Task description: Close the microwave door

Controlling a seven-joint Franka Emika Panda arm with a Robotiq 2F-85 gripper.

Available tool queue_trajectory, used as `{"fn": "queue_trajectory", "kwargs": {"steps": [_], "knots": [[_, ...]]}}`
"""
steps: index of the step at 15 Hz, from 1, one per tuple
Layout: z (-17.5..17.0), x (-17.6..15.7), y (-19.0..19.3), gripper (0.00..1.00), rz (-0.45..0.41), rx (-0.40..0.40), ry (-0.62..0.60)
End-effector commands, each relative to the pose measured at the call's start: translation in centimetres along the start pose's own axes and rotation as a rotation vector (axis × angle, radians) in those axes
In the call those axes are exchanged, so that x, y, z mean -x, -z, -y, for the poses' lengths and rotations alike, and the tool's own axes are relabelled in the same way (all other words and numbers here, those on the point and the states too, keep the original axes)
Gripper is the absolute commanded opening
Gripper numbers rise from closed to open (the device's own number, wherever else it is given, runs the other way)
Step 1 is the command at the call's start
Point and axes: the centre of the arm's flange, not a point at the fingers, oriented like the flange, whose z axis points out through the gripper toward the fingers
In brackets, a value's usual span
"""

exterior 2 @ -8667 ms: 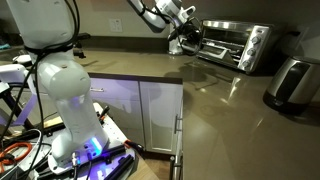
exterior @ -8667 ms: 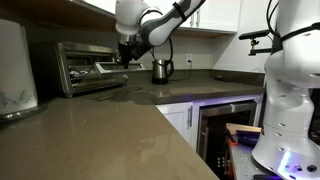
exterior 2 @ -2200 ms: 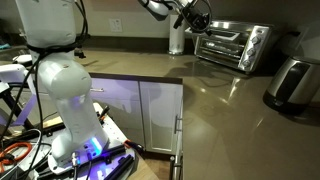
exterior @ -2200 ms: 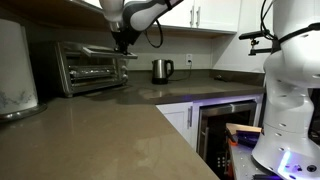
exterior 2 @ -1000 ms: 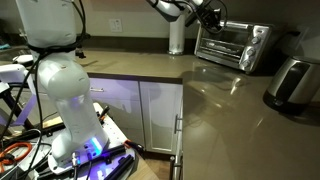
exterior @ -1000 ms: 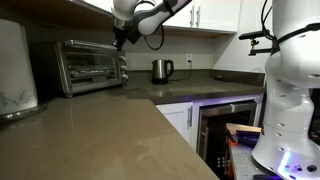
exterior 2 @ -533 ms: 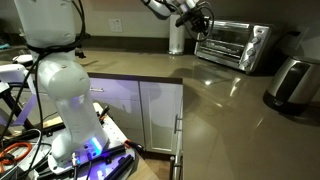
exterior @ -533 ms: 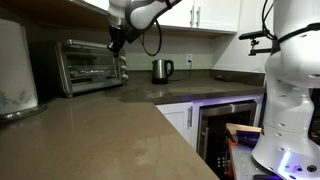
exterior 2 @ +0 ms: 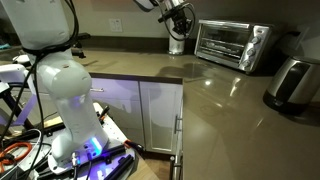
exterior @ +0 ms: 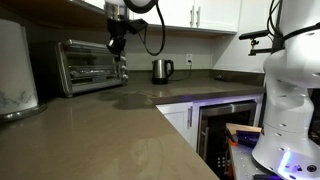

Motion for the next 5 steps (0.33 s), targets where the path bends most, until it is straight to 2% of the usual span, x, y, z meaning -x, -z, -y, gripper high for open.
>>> {"fn": "queue_trajectory", "kwargs": {"steps": [1,5], "knots": [[0.8,2.6,2.0,0.0,0.067,-0.066,0.033],[1.2,3.9,2.9,0.0,0.088,-0.117,0.05]]}}
